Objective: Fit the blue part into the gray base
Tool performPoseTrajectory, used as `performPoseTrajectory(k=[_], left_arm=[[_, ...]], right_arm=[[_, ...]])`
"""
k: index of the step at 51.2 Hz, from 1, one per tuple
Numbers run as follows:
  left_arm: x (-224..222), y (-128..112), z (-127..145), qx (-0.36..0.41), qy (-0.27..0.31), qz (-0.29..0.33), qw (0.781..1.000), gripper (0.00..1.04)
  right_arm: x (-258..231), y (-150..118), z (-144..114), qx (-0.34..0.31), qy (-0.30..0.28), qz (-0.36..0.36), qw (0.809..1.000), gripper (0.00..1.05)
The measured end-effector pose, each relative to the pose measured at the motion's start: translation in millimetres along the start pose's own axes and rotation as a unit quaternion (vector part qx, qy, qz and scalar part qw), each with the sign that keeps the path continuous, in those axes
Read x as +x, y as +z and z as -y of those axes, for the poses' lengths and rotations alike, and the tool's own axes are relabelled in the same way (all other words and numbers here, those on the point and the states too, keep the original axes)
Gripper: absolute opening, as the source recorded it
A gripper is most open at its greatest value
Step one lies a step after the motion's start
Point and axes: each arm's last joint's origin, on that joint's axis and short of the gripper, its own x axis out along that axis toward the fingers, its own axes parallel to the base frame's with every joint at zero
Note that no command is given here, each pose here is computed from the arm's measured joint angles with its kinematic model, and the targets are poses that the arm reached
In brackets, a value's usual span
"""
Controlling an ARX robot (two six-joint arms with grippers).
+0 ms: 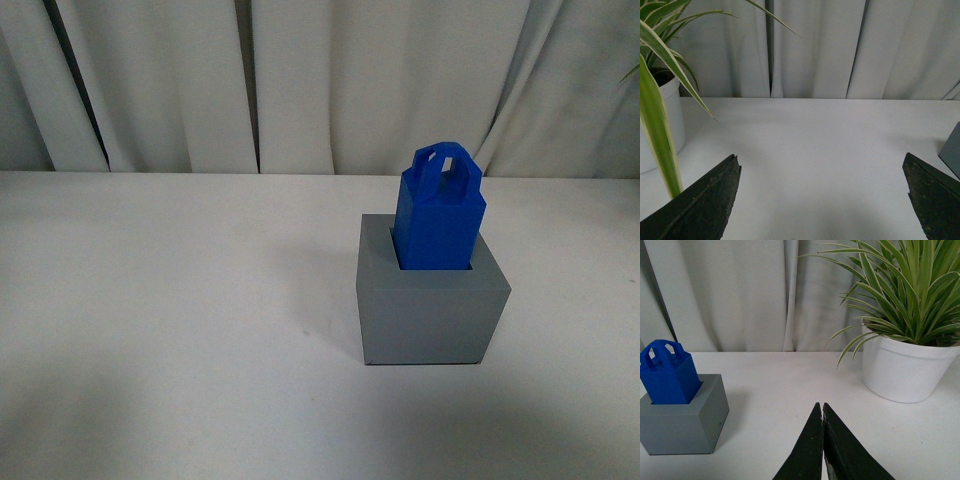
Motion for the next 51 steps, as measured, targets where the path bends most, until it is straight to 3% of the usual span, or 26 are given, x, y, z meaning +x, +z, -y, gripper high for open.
performPoseTrajectory(k=[20,26,31,39,45,48,51], left_arm=[[0,0,0,0.0,0.0,0.0,1.0,0.99],[0,0,0,0.0,0.0,0.0,1.0,0.99],[0,0,0,0.0,0.0,0.0,1.0,0.99],[0,0,0,0.0,0.0,0.0,1.0,0.99],[0,0,0,0.0,0.0,0.0,1.0,0.99],[0,0,0,0.0,0.0,0.0,1.0,0.99],[0,0,0,0.0,0.0,0.0,1.0,0.99]], right_arm=[[-12,-3,0,0.0,0.001,-0.003,1.0,0.02],[-12,-3,0,0.0,0.001,-0.003,1.0,0.18],[-12,-3,0,0.0,0.001,-0.002,1.0,0.41],[-12,-3,0,0.0,0.001,-0.002,1.0,0.64],[-12,-3,0,0.0,0.001,-0.002,1.0,0.89],[-12,-3,0,0.0,0.0,-0.002,1.0,0.98],[-12,-3,0,0.001,0.0,-0.002,1.0,0.98]])
